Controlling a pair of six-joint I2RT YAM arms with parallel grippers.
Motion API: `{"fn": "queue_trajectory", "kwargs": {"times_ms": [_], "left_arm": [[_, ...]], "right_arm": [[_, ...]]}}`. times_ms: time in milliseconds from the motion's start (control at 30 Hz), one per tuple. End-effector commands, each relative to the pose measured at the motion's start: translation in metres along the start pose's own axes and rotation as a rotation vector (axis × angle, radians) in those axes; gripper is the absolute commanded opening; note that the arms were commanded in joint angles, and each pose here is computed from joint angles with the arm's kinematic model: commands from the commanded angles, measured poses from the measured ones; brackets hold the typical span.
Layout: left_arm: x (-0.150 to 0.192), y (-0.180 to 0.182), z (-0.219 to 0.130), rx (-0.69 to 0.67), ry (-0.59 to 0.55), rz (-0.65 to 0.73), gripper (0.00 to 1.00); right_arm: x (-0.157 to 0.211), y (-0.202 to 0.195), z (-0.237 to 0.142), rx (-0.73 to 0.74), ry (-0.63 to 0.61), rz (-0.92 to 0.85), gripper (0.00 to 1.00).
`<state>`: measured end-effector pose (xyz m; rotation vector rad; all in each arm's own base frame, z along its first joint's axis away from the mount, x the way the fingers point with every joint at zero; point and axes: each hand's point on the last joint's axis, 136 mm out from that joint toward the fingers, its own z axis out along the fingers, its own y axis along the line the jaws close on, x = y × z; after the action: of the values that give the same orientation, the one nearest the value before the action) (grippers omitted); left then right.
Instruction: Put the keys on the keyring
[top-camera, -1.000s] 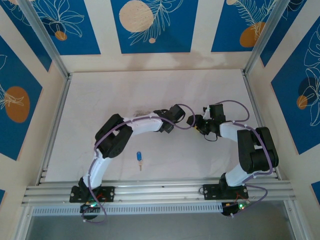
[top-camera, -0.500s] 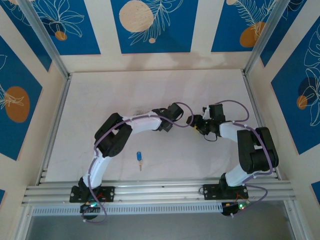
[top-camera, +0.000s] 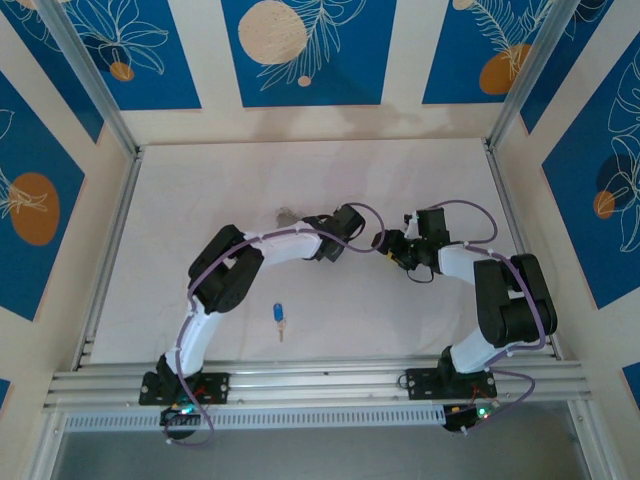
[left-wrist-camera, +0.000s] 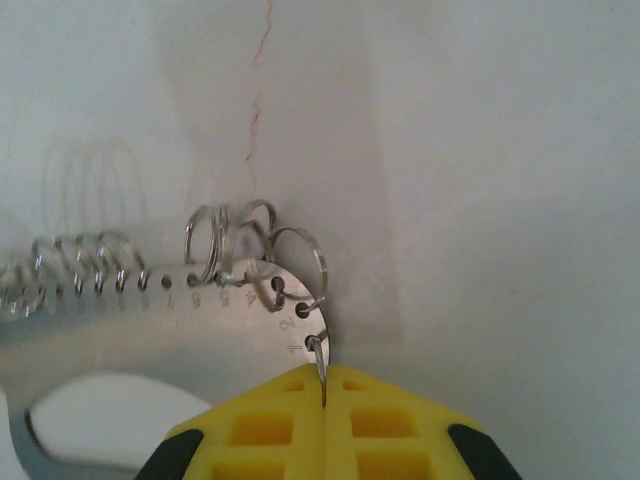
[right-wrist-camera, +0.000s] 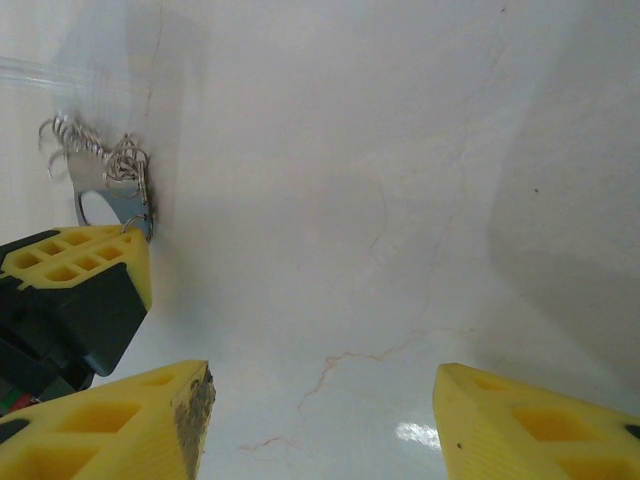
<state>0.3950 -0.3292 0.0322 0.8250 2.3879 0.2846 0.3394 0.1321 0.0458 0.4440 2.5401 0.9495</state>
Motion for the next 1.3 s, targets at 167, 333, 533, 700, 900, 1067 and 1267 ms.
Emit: {"fn": "queue_trajectory", "kwargs": {"times_ms": [167,333,533,700,900,1067,1267], "left_arm": [[-0.028,0.033,-0.048,-0.015,-0.112,0.013,0.0],[-0.05,0.052,-0.09,0.043,-0.228,-0.001,0.0],[-0.063,0.067,-0.139,0.201,-0.398,-0.033,0.0],[-0.066,0.074,-0.184,0.355,-0.571,-0.057,0.0],[-0.067,0.082,-0.235,0.527,-0.755,-0.103,0.0],[-0.067,0.081,-0.265,0.641,-0.852,-0.12,0.0],[-0.067,0.075,-0.295,0.753,-0.935,-0.12,0.0]], "right_arm": [[-0.007,0.023,-0.004,-0.011,-0.014,-0.041,0.61],[-0.01,0.055,-0.012,-0.147,-0.016,-0.096,0.57],[-0.016,0.1,-0.034,-0.278,-0.026,-0.171,0.44],[-0.018,0.138,-0.063,-0.387,-0.067,-0.25,0.4],[-0.013,0.192,-0.106,-0.553,-0.111,-0.381,0.4],[-0.001,0.235,-0.136,-0.673,-0.113,-0.486,0.4],[0.015,0.265,-0.161,-0.774,-0.112,-0.6,0.4]]}}
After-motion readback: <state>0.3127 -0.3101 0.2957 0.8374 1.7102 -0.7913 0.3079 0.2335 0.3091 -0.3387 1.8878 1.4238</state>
